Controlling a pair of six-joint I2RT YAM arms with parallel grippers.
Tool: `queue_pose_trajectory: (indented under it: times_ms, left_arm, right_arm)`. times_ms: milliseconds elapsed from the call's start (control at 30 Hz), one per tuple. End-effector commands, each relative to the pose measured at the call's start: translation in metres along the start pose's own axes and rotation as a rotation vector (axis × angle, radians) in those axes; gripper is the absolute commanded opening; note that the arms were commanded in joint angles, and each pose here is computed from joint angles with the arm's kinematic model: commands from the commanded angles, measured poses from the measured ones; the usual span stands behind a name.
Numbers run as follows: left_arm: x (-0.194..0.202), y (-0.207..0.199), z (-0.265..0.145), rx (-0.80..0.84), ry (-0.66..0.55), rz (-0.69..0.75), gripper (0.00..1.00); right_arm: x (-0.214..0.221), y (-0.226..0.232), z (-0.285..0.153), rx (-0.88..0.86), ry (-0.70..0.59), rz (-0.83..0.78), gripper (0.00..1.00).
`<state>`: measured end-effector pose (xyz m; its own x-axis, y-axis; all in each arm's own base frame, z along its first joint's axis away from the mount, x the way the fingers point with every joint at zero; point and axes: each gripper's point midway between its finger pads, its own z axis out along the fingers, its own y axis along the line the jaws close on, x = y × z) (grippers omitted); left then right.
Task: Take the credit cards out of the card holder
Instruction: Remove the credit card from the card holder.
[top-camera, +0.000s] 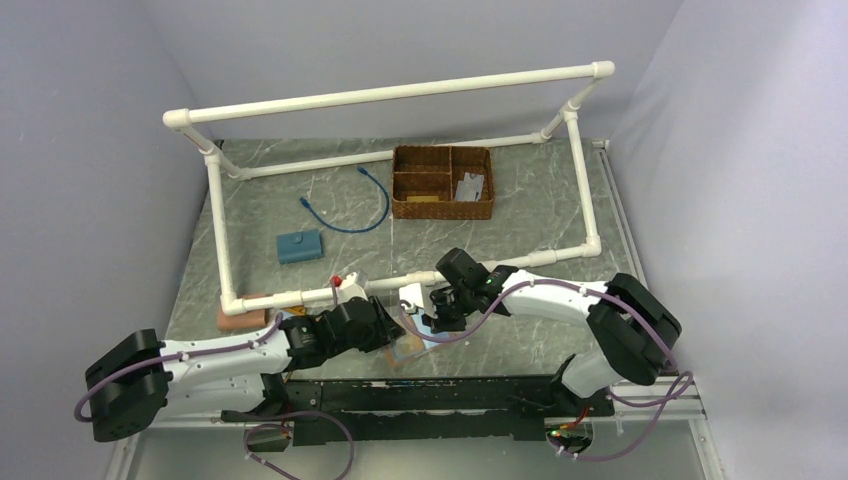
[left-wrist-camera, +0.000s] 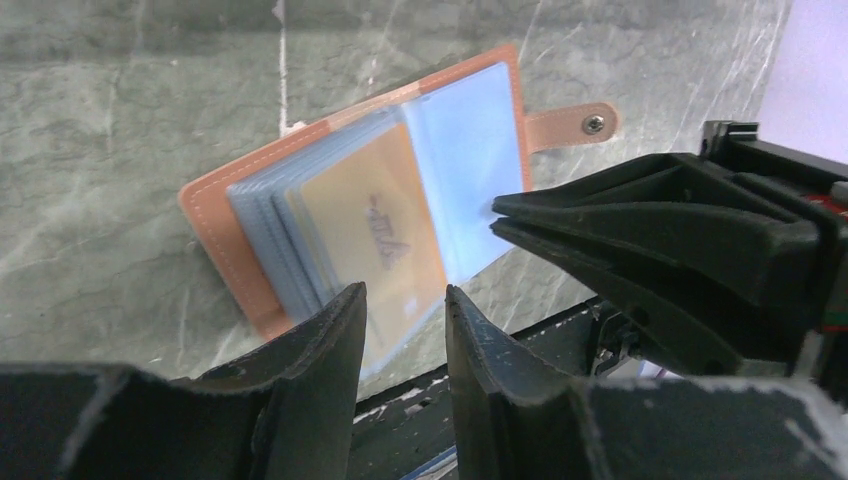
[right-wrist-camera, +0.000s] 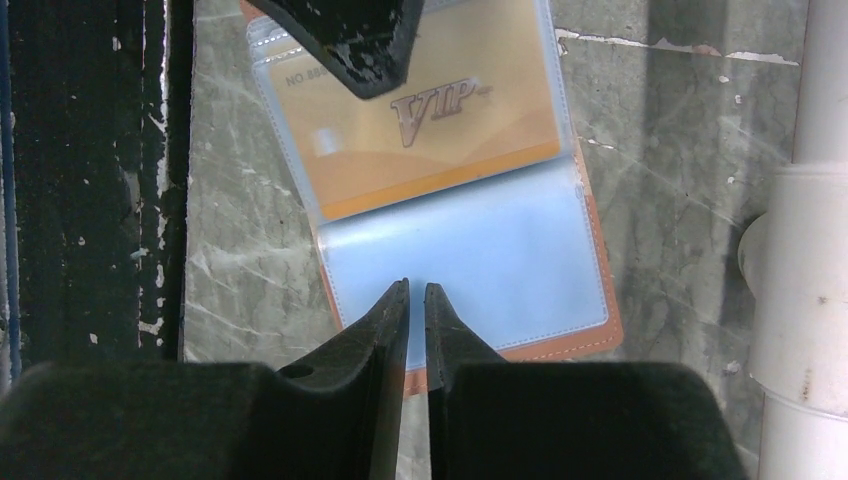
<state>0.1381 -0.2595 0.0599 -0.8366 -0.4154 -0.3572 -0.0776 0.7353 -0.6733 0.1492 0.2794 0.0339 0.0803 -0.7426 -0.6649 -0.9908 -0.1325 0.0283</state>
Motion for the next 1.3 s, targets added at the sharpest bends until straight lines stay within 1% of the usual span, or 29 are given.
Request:
queue_pose_trajectory:
  times_ms: [0, 300, 700, 1267]
  left_arm:
    - [-0.009, -0.021, 0.0, 0.02, -0.018, -0.018, 0.4]
    - [-0.009, -0.009, 0.0, -0.075, -0.015, -0.037, 0.42]
    - [-0.004, -0.004, 0.007, -0.122, 0.004, -0.046, 0.45]
    - [-0.006, -0.012, 0.002, -0.075, 0.006, -0.011, 0.45]
  right_arm:
    - [-0.017, -0.01, -0.001, 0.024, -0.033, -0.045, 0.13]
    - [-0.014, -0.011, 0.001, 0.022, -0.02, -0.037, 0.13]
    - [-0.013, -0.01, 0.003, 0.017, -0.006, -0.033, 0.13]
    - [-0.01, -0.008, 0.005, 0.005, 0.017, -0.038, 0.12]
